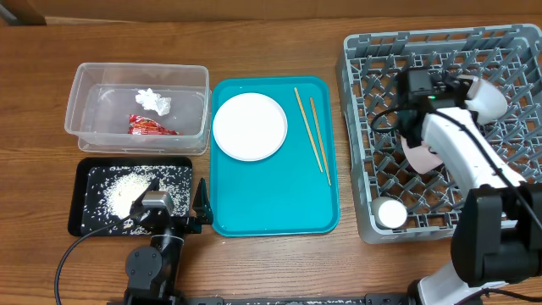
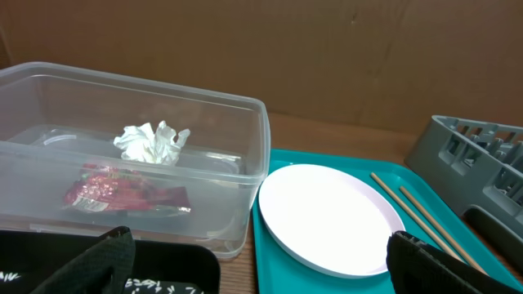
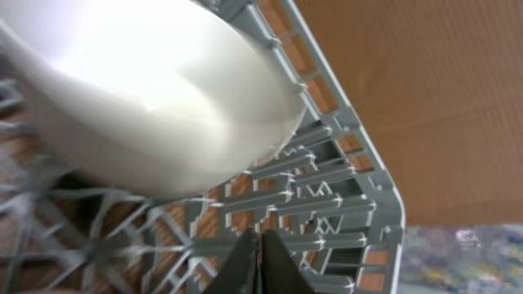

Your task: Sort waste into correct bins and load items into the dishwasher

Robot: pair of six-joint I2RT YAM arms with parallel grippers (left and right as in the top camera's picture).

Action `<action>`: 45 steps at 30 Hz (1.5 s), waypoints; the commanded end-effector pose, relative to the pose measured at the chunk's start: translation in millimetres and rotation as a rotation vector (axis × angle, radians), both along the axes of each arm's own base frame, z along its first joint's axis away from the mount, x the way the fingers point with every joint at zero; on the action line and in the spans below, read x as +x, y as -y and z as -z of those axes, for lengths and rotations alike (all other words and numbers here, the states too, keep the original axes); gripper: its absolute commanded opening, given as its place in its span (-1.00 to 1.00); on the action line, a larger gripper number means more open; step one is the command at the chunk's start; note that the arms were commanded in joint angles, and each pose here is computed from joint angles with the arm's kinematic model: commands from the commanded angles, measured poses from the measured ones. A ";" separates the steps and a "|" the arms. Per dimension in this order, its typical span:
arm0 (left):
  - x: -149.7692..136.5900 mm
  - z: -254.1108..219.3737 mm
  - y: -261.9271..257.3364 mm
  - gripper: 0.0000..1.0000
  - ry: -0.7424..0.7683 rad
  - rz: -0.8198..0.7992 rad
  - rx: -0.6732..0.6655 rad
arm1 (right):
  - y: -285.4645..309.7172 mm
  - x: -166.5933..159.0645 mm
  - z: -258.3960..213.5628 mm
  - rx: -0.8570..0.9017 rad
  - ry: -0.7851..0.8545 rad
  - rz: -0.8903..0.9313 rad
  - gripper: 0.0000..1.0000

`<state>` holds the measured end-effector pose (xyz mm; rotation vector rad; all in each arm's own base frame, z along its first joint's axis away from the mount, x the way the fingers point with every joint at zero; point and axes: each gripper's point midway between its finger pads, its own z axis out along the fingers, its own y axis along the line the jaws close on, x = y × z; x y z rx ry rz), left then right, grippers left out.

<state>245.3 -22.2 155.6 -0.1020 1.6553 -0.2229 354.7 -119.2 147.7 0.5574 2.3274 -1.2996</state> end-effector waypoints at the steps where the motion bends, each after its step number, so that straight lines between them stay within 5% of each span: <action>1: -0.2 0.1 0.7 1.00 0.004 0.006 -0.008 | -9.3 0.9 -9.4 -0.004 0.026 -0.023 -0.92; 13: -0.2 0.1 0.7 1.00 0.004 0.006 -0.008 | -14.1 7.4 -48.4 0.134 0.267 0.013 -0.87; 14: -0.2 0.1 0.7 1.00 0.004 0.006 -0.008 | -19.9 11.2 -54.8 0.185 0.286 -0.011 -0.79; 18: -0.2 0.1 0.7 1.00 0.004 0.006 -0.008 | -55.1 32.1 -89.3 0.456 0.332 -0.215 0.19; 22: -0.2 0.1 0.7 1.00 0.004 0.006 -0.008 | -62.6 37.6 -106.8 0.699 0.348 -0.309 0.36; 29: -0.2 0.1 0.7 1.00 0.004 0.006 -0.008 | 7.1 20.9 -78.5 0.998 0.458 -0.059 0.33; 32: -0.2 0.1 0.7 1.00 0.004 0.006 -0.008 | 37.1 17.2 -64.4 1.086 0.505 0.022 0.15; 43: -0.2 0.1 0.7 1.00 0.004 0.006 -0.008 | 52.3 33.8 6.8 1.207 0.416 0.118 0.13; 45: -0.2 0.1 0.7 1.00 0.004 0.006 -0.008 | 51.8 33.9 8.1 1.203 0.410 0.120 -0.28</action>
